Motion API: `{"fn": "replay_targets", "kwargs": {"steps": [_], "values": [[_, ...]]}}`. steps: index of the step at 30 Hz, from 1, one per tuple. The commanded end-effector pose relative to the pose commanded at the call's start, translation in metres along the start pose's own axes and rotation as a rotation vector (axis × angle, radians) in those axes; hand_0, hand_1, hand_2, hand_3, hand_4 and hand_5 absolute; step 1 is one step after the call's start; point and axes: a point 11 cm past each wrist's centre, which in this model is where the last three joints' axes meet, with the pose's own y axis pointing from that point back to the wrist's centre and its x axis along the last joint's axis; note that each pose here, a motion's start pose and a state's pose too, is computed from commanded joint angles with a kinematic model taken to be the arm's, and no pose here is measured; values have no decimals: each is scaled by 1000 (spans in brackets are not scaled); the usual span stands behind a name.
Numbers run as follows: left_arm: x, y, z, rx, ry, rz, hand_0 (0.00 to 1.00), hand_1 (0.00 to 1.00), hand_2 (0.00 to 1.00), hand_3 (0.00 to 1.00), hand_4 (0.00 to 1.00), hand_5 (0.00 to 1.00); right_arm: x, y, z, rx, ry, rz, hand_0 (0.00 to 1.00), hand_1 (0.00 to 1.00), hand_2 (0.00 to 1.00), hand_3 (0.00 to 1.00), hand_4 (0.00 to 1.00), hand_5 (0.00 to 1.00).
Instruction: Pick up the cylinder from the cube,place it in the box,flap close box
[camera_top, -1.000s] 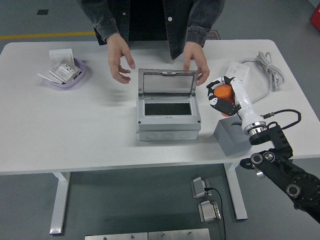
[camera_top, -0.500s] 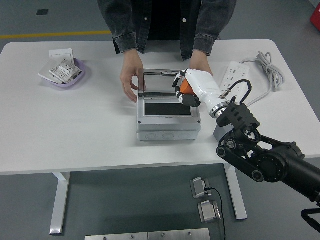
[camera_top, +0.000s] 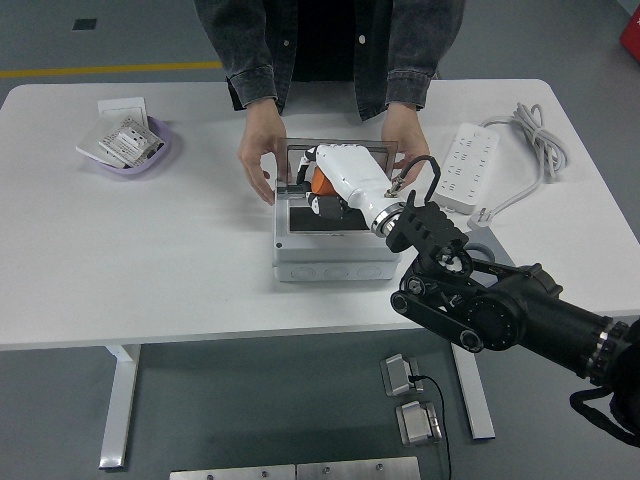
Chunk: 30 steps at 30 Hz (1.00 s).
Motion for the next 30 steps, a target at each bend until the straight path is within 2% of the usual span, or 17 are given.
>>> {"fn": "replay_targets", "kwargs": {"steps": [7, 16, 17, 22, 23, 28, 29, 30], "values": [[0, 0, 3, -5, -5, -1, 628, 648, 615, 628, 663, 193, -13, 2, 4, 2, 7, -42, 2, 62, 167, 183, 2, 2], [-4, 1, 9, -20, -13, -7, 628, 648, 614, 628, 662, 195, -8, -2, 15, 10, -20, -84, 2, 67, 174, 191, 2, 2], [-4, 1, 10, -20, -14, -7, 628, 648, 615, 628, 662, 195, -7, -3, 16, 10, -24, -86, 2, 90, 237, 265, 2, 2], [-3, 1, 9, -18, -16, -6, 628, 648, 615, 628, 662, 195, -8, -2, 18, 6, -42, -94, 2, 90, 237, 265, 2, 2], [-3, 1, 9, -18, -16, -5, 629, 649, 614, 628, 661, 196, -9, -1, 19, 6, -44, -95, 86, 240, 448, 588, 632, 192], [-3, 1, 10, -19, -17, -5, 629, 649, 614, 628, 661, 196, -10, 0, 19, 6, -61, -90, 86, 240, 448, 588, 632, 192], [-3, 1, 10, -19, -17, -5, 629, 648, 614, 628, 660, 196, -10, 0, 18, 6, -64, -88, 165, 310, 457, 599, 784, 420], [-3, 1, 10, -19, -17, -5, 629, 648, 614, 628, 660, 196, -10, 0, 18, 7, -68, -86, 165, 310, 457, 599, 784, 420]]}}
